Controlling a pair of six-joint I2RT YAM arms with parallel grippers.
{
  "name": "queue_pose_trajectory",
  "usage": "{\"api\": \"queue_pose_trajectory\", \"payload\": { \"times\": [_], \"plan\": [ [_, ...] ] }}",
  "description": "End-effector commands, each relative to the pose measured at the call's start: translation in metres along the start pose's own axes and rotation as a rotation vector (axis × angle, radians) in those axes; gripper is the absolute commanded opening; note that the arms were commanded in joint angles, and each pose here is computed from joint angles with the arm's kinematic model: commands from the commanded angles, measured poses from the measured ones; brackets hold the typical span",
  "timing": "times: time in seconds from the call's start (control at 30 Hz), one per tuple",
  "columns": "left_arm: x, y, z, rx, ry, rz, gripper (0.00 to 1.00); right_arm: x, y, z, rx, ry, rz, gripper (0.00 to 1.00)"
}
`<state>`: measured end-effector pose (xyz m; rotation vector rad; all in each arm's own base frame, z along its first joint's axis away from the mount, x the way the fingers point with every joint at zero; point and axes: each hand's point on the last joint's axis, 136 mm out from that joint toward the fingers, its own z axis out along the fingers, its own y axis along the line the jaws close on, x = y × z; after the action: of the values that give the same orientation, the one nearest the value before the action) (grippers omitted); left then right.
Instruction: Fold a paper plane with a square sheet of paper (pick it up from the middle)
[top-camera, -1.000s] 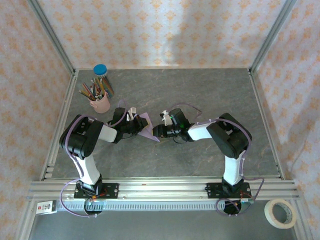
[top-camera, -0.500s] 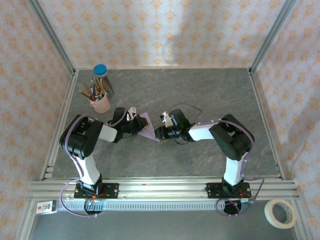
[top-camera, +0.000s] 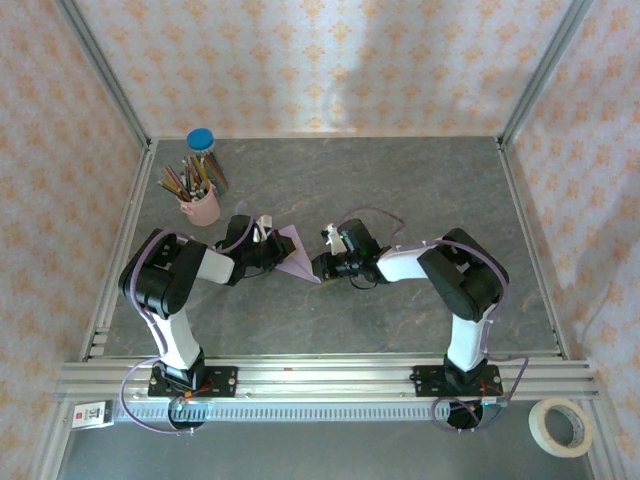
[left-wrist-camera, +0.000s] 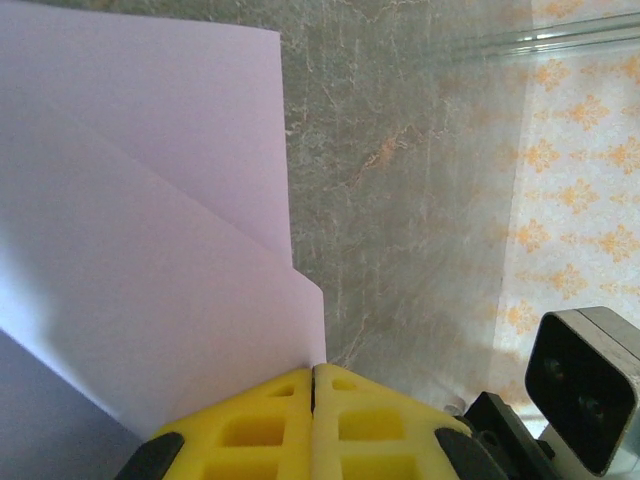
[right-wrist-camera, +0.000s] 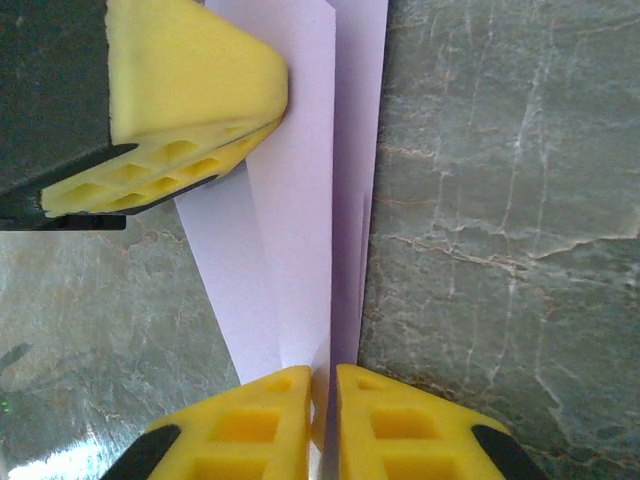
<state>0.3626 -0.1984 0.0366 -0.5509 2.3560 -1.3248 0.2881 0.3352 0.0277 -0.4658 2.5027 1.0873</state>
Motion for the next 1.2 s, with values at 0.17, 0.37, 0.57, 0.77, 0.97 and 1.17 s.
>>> {"api": "queue_pose_trajectory", "payload": {
  "times": [0.17, 0.37, 0.57, 0.77, 0.97, 1.17],
  "plan": [
    [-0.007, -0.004, 0.001, -0.004, -0.019, 0.031, 0.07, 0.023, -0.014, 0.007, 0.052, 0.081, 0.062, 0.13],
    [-0.007, -0.006, 0.002, 0.008, -0.011, 0.034, 0.07, 0.0, 0.002, -0.004, 0.042, 0.038, 0.117, 0.18],
    [-0.006, -0.007, 0.003, 0.01, -0.005, 0.038, 0.07, -0.021, 0.018, -0.018, 0.025, -0.032, 0.136, 0.37],
    [-0.006, -0.007, 0.003, 0.011, 0.001, 0.039, 0.07, -0.024, 0.017, -0.02, 0.045, -0.036, 0.165, 0.39],
    [-0.006, -0.007, 0.003, 0.011, 0.001, 0.039, 0.07, -0.007, 0.011, -0.008, 0.058, 0.037, 0.166, 0.36],
    [-0.005, -0.006, 0.003, 0.01, 0.002, 0.04, 0.07, 0.002, 0.005, -0.004, 0.083, 0.068, 0.164, 0.29]
  ]
}}
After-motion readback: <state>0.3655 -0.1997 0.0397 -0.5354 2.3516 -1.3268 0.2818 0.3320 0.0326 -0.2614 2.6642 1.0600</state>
